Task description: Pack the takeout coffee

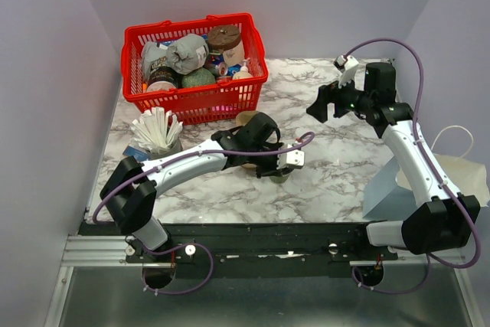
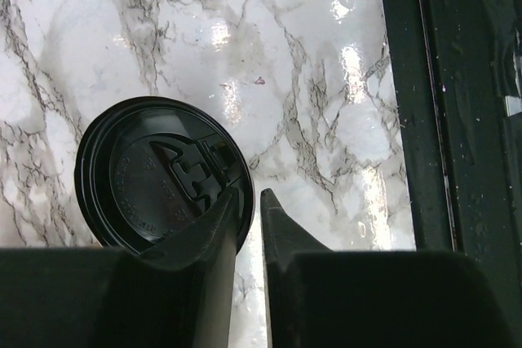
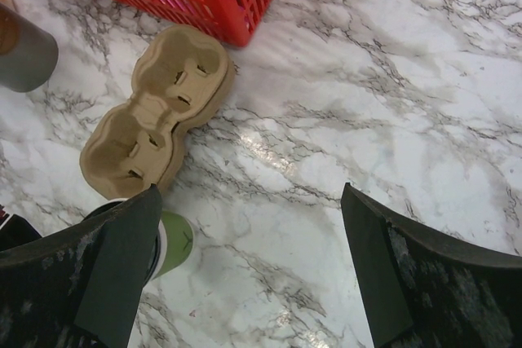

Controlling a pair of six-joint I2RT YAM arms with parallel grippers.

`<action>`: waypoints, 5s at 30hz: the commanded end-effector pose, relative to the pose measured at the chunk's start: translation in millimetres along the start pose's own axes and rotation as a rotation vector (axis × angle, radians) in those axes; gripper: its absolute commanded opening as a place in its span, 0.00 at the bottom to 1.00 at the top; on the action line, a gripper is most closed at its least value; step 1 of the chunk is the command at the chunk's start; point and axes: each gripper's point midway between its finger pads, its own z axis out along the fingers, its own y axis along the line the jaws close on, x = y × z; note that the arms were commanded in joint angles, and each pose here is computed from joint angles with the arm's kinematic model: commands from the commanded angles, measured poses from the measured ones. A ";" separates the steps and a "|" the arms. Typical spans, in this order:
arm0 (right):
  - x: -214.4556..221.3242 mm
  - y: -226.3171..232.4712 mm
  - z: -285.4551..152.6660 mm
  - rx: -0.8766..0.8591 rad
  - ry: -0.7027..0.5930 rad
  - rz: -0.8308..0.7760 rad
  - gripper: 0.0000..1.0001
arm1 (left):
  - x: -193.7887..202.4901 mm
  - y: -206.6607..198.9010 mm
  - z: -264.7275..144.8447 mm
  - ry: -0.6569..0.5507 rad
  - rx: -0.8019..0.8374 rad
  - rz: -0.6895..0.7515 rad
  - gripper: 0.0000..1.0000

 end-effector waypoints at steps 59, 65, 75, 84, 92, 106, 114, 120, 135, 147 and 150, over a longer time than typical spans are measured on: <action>91.0 98.9 27.8 -0.680 0.046 -0.348 1.00 | -20.5 50.0 -33.6 -0.530 0.339 -1.023 0.09; 91.4 100.0 33.5 -0.682 0.043 -0.411 1.00 | -15.7 48.9 -35.2 -0.521 0.325 -1.024 0.14; 92.4 105.2 45.5 -0.687 0.059 -0.439 1.00 | -10.9 54.0 -36.9 -0.519 0.301 -1.034 0.25; 89.5 105.0 52.4 -0.678 0.061 -0.415 1.00 | -0.1 62.4 -38.6 -0.499 0.229 -1.044 0.41; 90.4 106.1 53.6 -0.680 0.070 -0.404 1.00 | 8.8 72.2 -34.1 -0.467 0.157 -1.031 0.43; 94.9 106.9 51.7 -0.677 0.078 -0.399 1.00 | 13.1 71.6 -30.4 -0.454 0.157 -1.042 0.44; 87.9 106.7 45.9 -0.653 0.063 -0.421 1.00 | 10.9 75.6 -29.7 -0.457 0.152 -1.036 0.45; 94.4 104.8 39.9 -0.631 0.070 -0.446 1.00 | 9.7 75.3 -28.7 -0.457 0.152 -1.027 0.45; 103.6 106.2 33.6 -0.635 0.080 -0.475 1.00 | 5.2 73.6 -22.1 -0.442 0.161 -1.007 0.46; 105.5 106.8 28.7 -0.625 0.085 -0.476 1.00 | 13.0 92.1 -18.0 -0.381 0.073 -0.947 0.59; 105.5 107.7 23.5 -0.614 0.084 -0.479 1.00 | 18.8 96.5 -12.9 -0.357 0.060 -0.933 0.68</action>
